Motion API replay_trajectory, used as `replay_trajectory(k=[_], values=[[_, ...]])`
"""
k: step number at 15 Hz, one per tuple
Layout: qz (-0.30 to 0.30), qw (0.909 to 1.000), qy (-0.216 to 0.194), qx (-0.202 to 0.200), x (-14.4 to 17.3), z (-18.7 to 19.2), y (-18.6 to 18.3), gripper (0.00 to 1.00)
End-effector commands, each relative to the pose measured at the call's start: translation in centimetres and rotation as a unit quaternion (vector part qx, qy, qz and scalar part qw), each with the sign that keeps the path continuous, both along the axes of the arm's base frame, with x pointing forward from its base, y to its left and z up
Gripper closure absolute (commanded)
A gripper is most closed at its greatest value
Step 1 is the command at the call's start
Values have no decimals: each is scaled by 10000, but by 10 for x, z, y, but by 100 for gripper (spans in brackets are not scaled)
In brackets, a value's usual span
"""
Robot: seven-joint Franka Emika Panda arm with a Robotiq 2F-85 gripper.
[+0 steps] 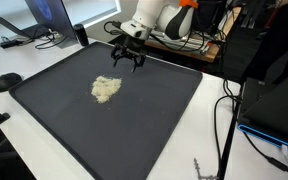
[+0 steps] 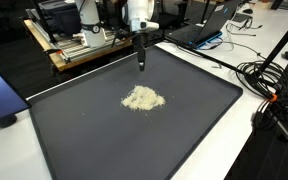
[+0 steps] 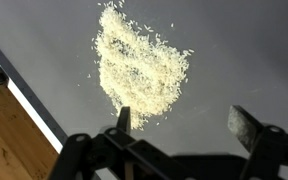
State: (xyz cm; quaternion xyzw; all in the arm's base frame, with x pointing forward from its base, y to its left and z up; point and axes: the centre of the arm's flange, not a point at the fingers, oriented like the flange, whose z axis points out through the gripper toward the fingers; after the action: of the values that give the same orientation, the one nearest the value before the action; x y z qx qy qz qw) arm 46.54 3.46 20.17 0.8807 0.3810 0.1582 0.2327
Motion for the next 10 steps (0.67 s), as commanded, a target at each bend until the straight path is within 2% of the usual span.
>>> replay_trajectory(k=[1, 6, 10], values=[[-42, 9990, 38, -435, 9, 10, 36, 0], [-50, 9963, 57, -851, 17, 9, 63, 0], [-464, 9938, 173, -997, 28, 8, 73, 0]])
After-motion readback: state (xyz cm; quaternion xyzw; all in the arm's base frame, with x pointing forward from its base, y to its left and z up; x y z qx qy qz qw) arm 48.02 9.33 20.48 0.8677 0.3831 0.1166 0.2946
